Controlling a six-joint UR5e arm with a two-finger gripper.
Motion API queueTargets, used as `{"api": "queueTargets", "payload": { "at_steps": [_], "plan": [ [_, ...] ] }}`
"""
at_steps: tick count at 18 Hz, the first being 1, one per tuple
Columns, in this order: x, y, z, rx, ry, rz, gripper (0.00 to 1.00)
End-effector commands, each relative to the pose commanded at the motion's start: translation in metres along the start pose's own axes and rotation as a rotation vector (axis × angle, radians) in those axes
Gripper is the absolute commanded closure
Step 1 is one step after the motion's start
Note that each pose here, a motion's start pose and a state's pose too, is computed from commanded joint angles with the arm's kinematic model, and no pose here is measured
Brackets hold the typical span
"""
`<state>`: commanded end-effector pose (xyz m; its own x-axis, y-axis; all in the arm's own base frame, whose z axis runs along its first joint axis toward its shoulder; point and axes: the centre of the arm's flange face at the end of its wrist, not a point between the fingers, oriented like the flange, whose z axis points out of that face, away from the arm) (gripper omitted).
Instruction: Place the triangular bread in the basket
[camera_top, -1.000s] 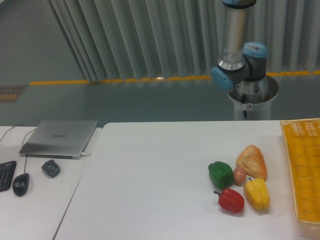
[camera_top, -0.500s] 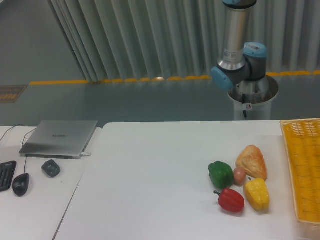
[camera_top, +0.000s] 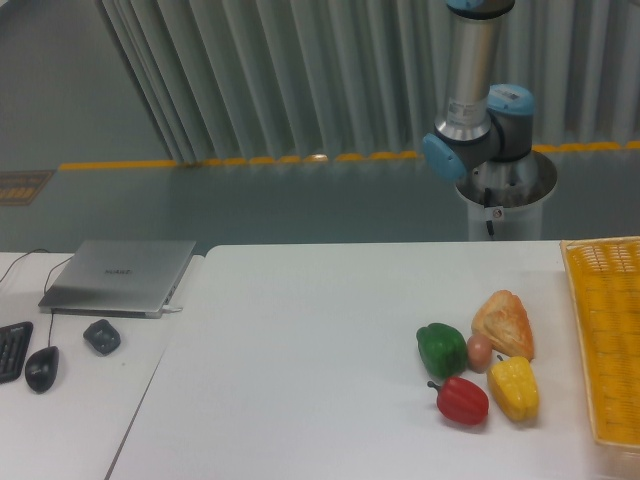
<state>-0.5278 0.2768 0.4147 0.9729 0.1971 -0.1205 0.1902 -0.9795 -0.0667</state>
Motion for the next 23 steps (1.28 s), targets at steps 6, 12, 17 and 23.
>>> {"api": "queueTargets", "payload": {
  "at_steps": [6, 12, 17, 23],
  "plan": [
    [0.022, -0.026, -0.013, 0.074, 0.005, -0.038, 0.0],
    [0.065, -0.054, -0.034, 0.084, -0.005, -0.009, 0.0],
    [0.132, -0.078, -0.039, 0.019, 0.107, 0.093, 0.0],
    [0.21, -0.115, -0.028, -0.04, 0.196, 0.24, 0.0]
  ]
}}
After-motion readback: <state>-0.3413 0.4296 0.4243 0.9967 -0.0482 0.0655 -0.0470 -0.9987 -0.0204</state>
